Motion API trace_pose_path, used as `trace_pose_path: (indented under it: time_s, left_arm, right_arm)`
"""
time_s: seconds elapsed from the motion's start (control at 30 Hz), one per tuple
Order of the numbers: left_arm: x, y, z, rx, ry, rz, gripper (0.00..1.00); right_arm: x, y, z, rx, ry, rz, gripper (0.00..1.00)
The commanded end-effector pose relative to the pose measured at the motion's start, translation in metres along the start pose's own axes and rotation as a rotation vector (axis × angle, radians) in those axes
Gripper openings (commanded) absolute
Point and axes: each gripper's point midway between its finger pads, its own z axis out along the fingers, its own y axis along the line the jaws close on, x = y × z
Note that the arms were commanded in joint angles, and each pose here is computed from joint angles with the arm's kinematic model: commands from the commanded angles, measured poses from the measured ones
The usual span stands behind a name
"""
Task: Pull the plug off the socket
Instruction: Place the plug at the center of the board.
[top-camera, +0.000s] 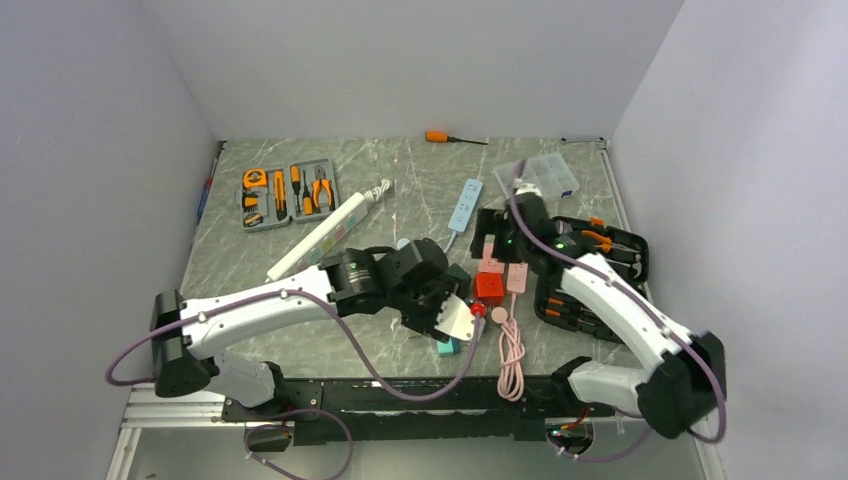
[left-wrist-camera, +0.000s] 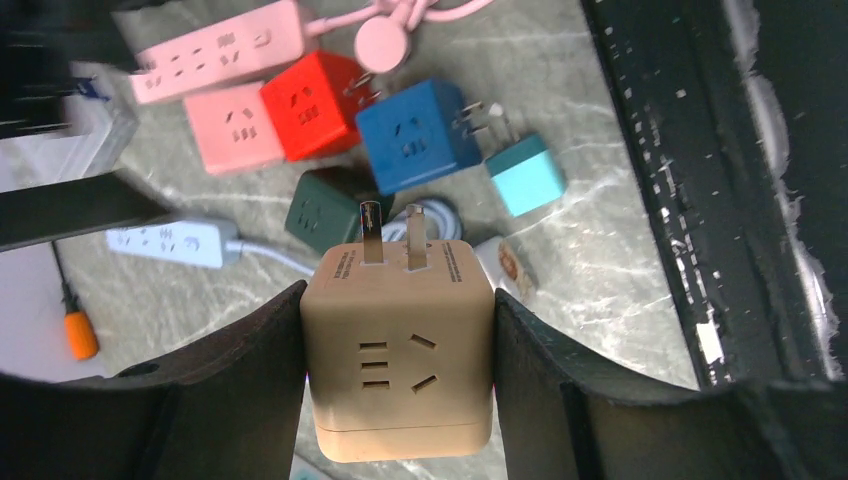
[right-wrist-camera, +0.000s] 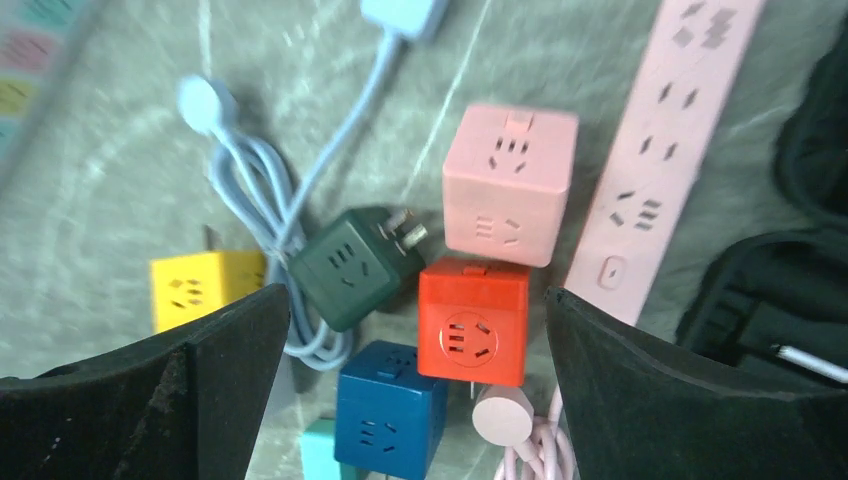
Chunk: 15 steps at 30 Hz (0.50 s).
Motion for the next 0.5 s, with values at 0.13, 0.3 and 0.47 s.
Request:
trace_pose_path:
  time_s: [0.13, 0.3, 0.47]
  left_arm:
    - [-0.057, -0.020, 0.039, 0.111, -0.092, 0.105, 0.00]
    - [-0.067, -0.021, 0.073, 0.186, -0.083, 0.143, 0.00]
    - [-0.079, -0.030, 0.107, 0.233, -0.091, 0.108, 0.00]
  right_arm:
    - [-0.072, -0.026, -0.074, 0.040, -0.228, 0.090, 1.00]
    - [-0.067, -0.038, -0.070, 0.055, -0.225, 0.139, 1.00]
    - [-0.061, -0.047, -0.066, 0.055, -0.225, 0.170, 1.00]
